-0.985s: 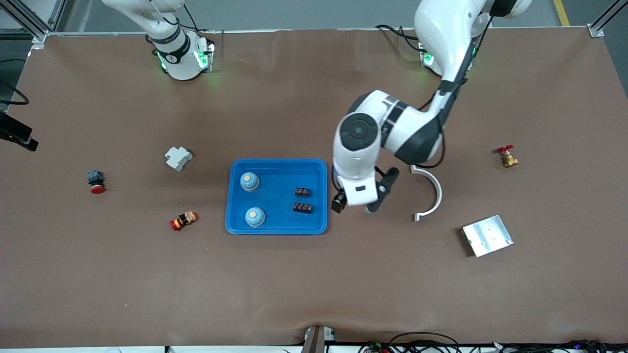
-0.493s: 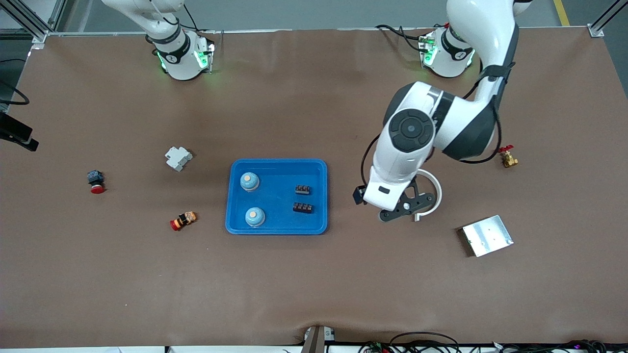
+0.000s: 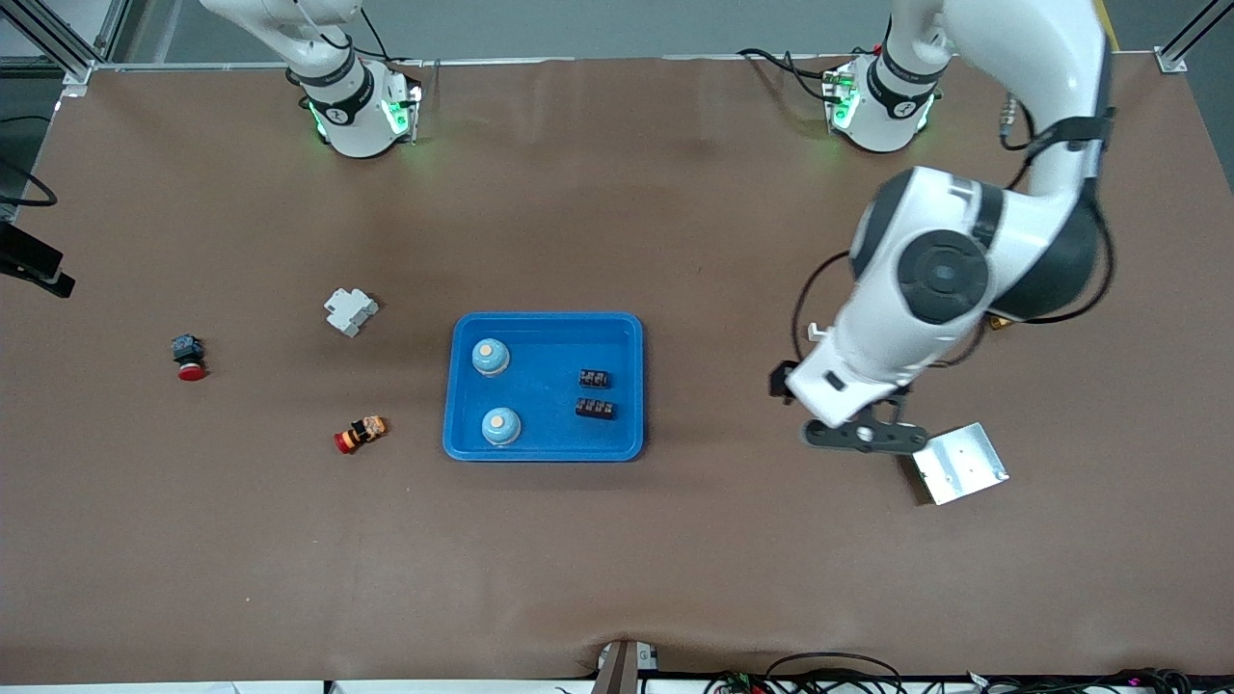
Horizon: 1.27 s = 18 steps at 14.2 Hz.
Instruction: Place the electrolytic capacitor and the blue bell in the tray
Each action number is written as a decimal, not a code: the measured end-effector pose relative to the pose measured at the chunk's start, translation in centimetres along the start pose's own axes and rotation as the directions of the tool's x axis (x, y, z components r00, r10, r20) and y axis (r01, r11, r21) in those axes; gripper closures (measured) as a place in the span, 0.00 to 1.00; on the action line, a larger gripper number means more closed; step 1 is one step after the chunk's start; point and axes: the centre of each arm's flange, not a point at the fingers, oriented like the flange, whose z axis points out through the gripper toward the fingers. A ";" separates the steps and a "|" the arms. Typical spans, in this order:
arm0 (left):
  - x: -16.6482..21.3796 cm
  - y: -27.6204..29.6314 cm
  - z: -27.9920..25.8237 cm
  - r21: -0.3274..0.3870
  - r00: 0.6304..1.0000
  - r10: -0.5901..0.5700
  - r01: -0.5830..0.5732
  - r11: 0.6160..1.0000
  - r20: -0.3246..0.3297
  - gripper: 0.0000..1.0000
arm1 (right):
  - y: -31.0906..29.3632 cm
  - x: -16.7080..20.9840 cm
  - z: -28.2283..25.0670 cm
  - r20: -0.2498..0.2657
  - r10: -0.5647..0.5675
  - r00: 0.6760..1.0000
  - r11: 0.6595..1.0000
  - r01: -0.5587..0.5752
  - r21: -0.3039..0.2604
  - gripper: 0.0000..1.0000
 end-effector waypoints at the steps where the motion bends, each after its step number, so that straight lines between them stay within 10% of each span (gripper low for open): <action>1: 0.2 -1.4 -0.3 0.001 1.000 0.000 0.000 1.000 0.004 0.00 | 0.0 0.0 0.0 0.000 0.000 1.000 1.000 0.000 0.000 0.00; 18: -1.8 -16.4 -9.3 -0.008 0.995 -0.101 0.101 0.995 -0.017 0.00 | 0.0 0.0 0.0 0.000 -0.001 1.000 1.000 0.001 0.000 0.00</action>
